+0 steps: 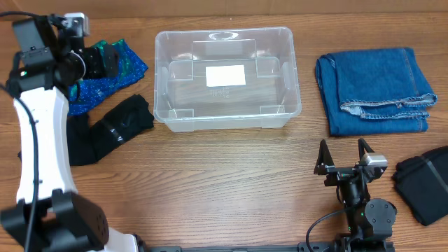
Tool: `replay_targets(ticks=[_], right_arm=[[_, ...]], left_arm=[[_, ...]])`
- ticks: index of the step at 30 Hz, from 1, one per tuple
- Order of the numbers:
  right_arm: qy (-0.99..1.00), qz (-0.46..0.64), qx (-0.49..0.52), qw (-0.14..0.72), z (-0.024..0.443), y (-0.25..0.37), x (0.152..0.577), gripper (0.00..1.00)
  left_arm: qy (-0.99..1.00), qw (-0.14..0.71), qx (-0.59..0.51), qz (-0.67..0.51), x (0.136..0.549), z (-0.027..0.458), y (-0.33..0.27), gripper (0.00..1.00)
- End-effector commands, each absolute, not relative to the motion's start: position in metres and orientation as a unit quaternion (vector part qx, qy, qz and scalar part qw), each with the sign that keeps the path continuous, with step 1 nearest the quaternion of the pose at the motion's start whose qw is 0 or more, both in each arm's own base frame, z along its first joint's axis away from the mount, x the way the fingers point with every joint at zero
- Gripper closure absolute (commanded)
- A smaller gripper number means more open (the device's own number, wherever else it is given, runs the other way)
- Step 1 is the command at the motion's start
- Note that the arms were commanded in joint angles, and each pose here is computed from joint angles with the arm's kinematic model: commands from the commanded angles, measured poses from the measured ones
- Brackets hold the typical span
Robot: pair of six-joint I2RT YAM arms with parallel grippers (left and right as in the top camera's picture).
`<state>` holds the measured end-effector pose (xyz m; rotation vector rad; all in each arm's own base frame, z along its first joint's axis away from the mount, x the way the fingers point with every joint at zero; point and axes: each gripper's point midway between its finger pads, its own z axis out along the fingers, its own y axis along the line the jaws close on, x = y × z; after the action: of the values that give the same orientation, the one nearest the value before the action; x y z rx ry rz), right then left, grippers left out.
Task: Pack container
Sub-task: 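Reach the left gripper toward the blue-green sparkly fabric and grasp it, then carry the sparkly fabric with the left gripper into the bin's left side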
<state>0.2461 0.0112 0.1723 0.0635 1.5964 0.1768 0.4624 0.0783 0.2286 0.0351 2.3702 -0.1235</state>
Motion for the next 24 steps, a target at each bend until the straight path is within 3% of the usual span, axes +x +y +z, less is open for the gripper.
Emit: replay_targets(ticks=[1,6,12,19,20,22,24], right_arm=[[0.715,0.074,0.032,0.695,0.17,0.009,0.246,0.0],[0.715,0.074,0.032,0.695,0.17,0.009,0.246,0.0],[0.715,0.074,0.032,0.695,0.17,0.009,0.246,0.0],[0.715,0.074,0.032,0.695,0.17,0.009,0.246,0.0],[0.715,0.074,0.032,0.695,0.17,0.009,0.246,0.0],[0.715,0.074,0.032,0.695,0.17,0.009,0.246,0.0],[0.715,0.074,0.032,0.695,0.17,0.009,0.246,0.0]], left_arm=[[0.923,0.371,0.091,-0.03,0.485,0.202,0.083,0.0],[0.922,0.35,0.167,-0.009,0.517,0.134,0.091,0.0],[0.929,0.255,0.256,0.079,0.524,0.043,0.106,0.0],[0.913,0.203,0.311,0.168,0.531,0.01,0.112,0.0],[0.913,0.2,0.311,0.171,0.531,0.007,0.113,0.05],[0.913,0.197,0.308,0.181,0.532,0.007,0.116,0.25],[0.912,0.195,0.303,0.198,0.534,0.01,0.122,0.57]])
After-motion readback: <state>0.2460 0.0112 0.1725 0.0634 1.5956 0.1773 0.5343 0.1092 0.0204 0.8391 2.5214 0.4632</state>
